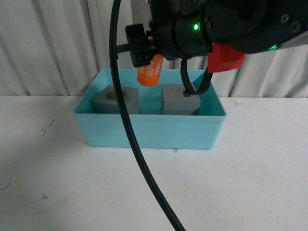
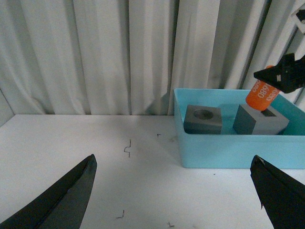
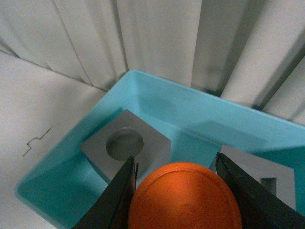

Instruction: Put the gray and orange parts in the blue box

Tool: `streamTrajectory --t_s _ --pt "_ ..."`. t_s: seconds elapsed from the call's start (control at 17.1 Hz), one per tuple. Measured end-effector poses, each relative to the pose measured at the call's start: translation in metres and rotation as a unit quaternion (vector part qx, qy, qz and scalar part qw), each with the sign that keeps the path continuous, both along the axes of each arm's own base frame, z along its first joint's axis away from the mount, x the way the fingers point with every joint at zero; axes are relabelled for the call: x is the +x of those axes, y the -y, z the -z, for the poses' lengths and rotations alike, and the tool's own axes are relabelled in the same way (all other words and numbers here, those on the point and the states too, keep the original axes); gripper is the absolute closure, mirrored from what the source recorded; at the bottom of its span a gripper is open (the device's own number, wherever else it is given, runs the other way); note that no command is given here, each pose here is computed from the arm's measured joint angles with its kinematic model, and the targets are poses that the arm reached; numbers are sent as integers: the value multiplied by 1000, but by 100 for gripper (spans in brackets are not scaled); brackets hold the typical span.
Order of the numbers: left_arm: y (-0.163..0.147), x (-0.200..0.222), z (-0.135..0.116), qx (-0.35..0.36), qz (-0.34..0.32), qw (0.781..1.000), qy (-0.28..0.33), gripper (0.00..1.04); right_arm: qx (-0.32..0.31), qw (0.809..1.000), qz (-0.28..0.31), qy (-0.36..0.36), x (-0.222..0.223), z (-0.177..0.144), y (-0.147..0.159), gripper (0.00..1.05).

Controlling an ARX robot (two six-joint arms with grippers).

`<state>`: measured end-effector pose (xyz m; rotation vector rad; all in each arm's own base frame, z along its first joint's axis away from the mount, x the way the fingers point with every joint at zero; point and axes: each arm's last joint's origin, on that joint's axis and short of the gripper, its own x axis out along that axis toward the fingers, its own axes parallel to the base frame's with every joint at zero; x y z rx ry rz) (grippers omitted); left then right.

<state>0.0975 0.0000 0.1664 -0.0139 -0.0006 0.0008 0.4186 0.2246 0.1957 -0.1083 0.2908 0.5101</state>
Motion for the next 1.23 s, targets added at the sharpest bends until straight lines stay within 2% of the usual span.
streamTrajectory --t_s 0.47,0.99,1.05,1.23 --pt "0 0 0 0 0 1000 0 7 -24 996 40 -73 33 53 -19 58" --pt "0 0 0 0 0 1000 0 7 -39 991 71 -106 54 84 -28 58" --pt "0 0 0 0 0 1000 0 7 -39 991 71 -106 54 85 -28 55" --pt "0 0 0 0 0 1000 0 7 -28 992 73 -98 54 83 -29 22"
